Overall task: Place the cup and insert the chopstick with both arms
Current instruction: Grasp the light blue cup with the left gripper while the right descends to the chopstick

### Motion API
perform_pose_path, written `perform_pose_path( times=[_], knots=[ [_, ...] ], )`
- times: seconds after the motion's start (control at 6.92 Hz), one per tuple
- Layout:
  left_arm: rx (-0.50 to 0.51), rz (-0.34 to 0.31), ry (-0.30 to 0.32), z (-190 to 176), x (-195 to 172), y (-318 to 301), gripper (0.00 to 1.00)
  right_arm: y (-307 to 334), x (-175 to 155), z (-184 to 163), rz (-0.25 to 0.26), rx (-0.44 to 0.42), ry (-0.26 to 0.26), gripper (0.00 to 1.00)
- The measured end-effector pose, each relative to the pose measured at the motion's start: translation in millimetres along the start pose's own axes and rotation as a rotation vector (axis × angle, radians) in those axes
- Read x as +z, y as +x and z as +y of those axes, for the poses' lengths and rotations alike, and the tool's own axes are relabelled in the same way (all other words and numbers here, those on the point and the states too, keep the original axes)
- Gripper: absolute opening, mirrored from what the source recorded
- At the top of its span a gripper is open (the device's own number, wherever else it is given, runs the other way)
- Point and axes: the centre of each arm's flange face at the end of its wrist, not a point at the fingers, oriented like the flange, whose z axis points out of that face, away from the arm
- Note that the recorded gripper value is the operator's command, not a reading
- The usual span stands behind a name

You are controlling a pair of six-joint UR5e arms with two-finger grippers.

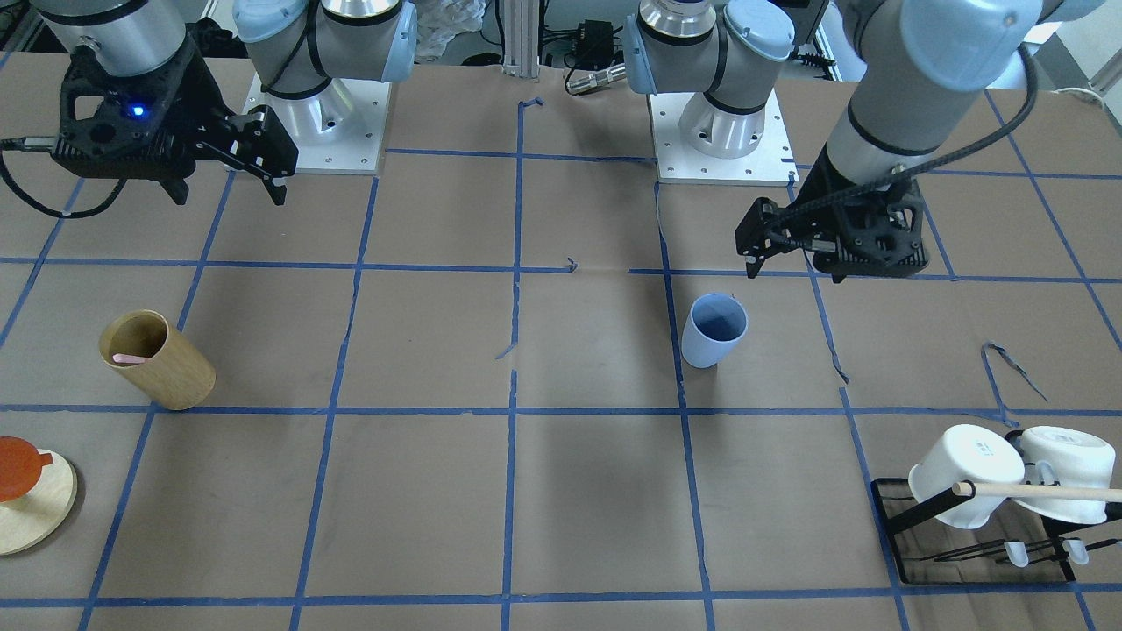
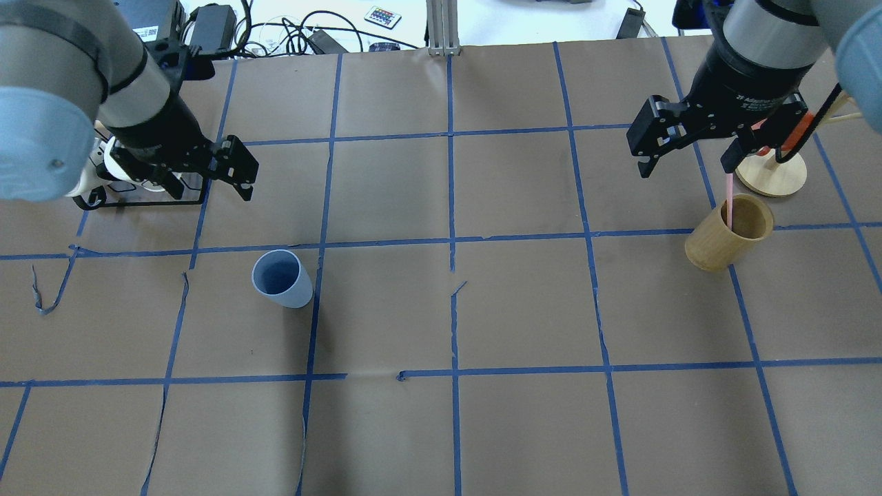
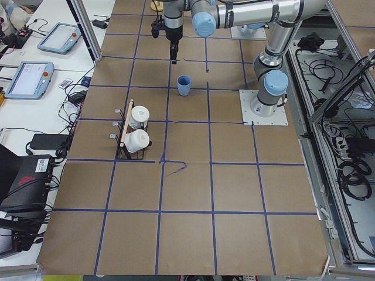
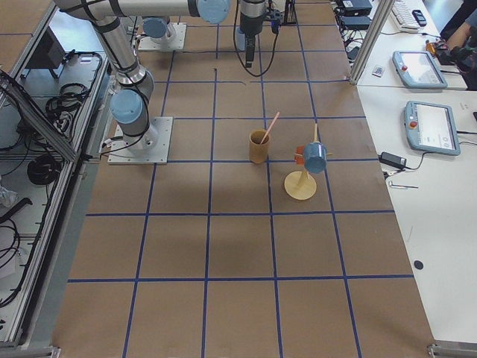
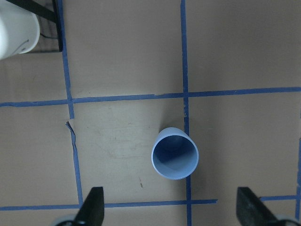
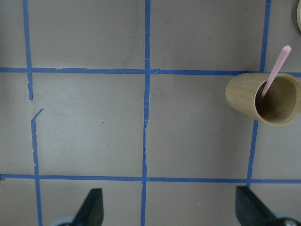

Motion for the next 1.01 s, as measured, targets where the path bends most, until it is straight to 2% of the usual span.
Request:
perform_pose_path(
  times=[0.29,0.58,0.72,1.01],
  knots=[
    [-0.003,-0.004,0.017,20.7,73.1,2.4,0.97,61.4,18.2,-25.6,0.029,-0.108,0.037,1.00],
    [-0.006,0.000,-0.008,31.8,105.4,3.0,0.86,104.6,68.4,-44.3,0.088,-0.267,0.132,0.96],
    [-0.009,0.002,-0.023,34.5,113.9,2.3,0.62,112.5,98.9,-45.9,0.126,-0.328,0.183,0.85],
    [-0.014,0.007,-0.052,38.3,129.1,1.7,0.49,123.0,138.8,-47.0,0.168,-0.375,0.245,0.64]
  ],
)
